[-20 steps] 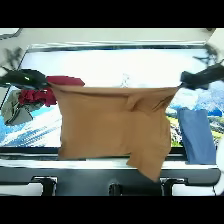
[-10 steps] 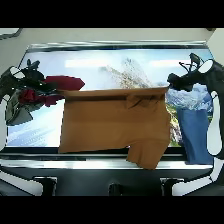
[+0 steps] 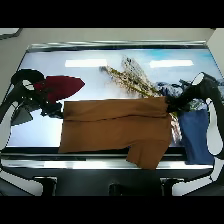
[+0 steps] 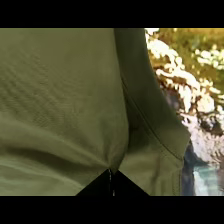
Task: Fold the shirts.
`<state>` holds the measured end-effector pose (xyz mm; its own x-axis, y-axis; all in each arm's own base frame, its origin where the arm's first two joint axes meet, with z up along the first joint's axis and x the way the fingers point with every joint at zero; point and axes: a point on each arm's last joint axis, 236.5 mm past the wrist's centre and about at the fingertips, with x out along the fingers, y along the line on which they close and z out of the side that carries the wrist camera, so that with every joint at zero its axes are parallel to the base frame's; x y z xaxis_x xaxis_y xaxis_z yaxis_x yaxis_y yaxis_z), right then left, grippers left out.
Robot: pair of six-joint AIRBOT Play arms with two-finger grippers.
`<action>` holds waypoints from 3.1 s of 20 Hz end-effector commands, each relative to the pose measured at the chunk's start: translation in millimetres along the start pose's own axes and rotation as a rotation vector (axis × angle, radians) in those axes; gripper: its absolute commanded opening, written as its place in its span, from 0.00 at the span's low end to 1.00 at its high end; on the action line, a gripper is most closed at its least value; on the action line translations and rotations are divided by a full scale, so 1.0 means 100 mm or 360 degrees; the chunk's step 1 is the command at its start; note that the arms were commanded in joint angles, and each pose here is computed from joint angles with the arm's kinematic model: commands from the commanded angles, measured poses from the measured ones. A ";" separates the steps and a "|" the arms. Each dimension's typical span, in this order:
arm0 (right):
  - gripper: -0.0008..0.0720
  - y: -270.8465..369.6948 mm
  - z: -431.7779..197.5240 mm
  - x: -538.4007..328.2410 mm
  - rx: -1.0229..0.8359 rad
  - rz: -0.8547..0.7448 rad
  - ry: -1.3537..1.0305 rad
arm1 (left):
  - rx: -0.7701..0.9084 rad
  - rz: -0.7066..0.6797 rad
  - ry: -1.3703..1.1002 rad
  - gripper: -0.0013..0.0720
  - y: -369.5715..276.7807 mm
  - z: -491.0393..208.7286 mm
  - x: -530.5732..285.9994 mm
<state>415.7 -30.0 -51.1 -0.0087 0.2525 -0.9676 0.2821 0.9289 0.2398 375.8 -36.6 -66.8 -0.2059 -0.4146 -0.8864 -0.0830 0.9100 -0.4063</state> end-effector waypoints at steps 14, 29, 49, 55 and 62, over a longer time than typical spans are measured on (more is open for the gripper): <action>0.54 -0.62 -0.96 -0.36 0.0285 0.0031 0.0167 | -0.0247 -0.0085 0.0025 0.65 0.35 -1.09 0.19; 0.62 -0.53 -1.81 0.06 0.0214 0.0095 0.0277 | -0.0401 -0.0242 -0.0018 0.05 0.28 -1.51 0.84; 0.06 -0.15 -1.25 -0.18 0.0170 0.0329 -0.0302 | -0.0159 -0.0144 -0.0486 0.04 0.11 -0.98 -0.08; 0.06 0.38 -0.12 -0.81 -0.0011 0.0376 -0.0719 | -0.0082 -0.0088 -0.0851 0.04 -0.11 -0.19 -0.99; 0.06 0.59 0.72 -0.38 0.0088 0.0442 -0.0698 | -0.0170 -0.0182 -0.0744 0.04 0.04 0.61 -0.78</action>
<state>468.9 -9.3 7.6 0.4533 0.3276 -0.8290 0.2573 0.8423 0.4736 424.6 0.3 2.0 0.2774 -0.4230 -0.8626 -0.1644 0.8637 -0.4764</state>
